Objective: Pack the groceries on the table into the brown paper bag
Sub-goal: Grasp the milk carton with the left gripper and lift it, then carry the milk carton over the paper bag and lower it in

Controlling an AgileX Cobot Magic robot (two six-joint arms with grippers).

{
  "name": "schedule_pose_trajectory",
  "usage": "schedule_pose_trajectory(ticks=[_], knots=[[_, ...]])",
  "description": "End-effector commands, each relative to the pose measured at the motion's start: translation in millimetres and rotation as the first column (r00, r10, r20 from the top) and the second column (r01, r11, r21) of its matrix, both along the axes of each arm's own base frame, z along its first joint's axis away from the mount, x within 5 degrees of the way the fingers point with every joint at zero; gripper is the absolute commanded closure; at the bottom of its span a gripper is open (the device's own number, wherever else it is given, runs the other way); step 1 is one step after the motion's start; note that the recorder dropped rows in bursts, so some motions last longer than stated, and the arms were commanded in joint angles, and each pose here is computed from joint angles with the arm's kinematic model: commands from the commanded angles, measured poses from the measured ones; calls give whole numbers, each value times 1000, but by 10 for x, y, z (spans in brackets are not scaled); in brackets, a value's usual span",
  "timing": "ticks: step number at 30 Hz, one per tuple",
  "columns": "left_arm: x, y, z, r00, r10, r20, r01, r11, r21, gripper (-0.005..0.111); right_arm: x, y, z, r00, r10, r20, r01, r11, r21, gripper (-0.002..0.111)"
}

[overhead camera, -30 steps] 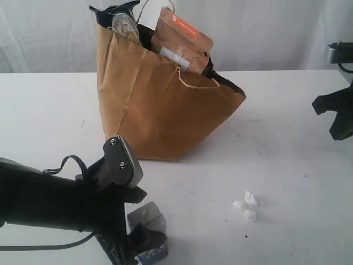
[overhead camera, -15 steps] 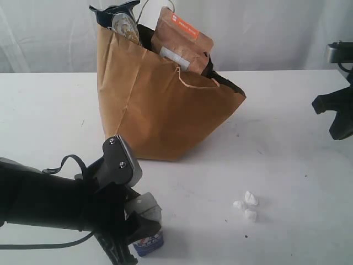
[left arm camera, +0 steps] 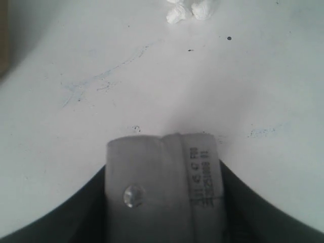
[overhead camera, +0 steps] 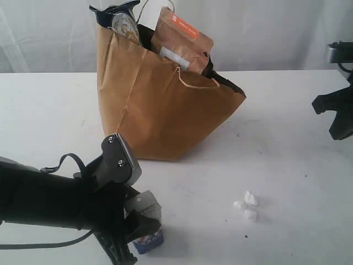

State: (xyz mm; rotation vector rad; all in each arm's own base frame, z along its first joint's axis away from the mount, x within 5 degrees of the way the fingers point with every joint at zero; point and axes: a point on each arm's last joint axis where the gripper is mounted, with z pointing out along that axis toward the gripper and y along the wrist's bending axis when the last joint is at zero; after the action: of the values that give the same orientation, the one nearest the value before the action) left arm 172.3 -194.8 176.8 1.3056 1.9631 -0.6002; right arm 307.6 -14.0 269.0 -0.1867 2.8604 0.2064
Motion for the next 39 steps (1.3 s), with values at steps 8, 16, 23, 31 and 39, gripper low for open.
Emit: schedule_pose_trajectory(ticks=[8,16,23,31,39], knots=[[-105,64,460,994,8,111,8,990,-144,101,-14,5,16,1000,-5,10,5,1000,5,108],[-188,175,744,978,41,205,3,978,-208,101,-14,13,17,1000,-7,9,7,1000,15,108],[-308,283,1022,920,3,393,92,970,-223,101,-10,41,24,1000,-18,12,17,999,51,108],[-355,333,1733,816,75,573,152,929,-338,102,-8,50,26,1000,-21,13,21,998,62,108],[-271,382,2130,754,191,629,86,920,-382,102,-205,41,-418,996,-36,-78,39,998,39,108]])
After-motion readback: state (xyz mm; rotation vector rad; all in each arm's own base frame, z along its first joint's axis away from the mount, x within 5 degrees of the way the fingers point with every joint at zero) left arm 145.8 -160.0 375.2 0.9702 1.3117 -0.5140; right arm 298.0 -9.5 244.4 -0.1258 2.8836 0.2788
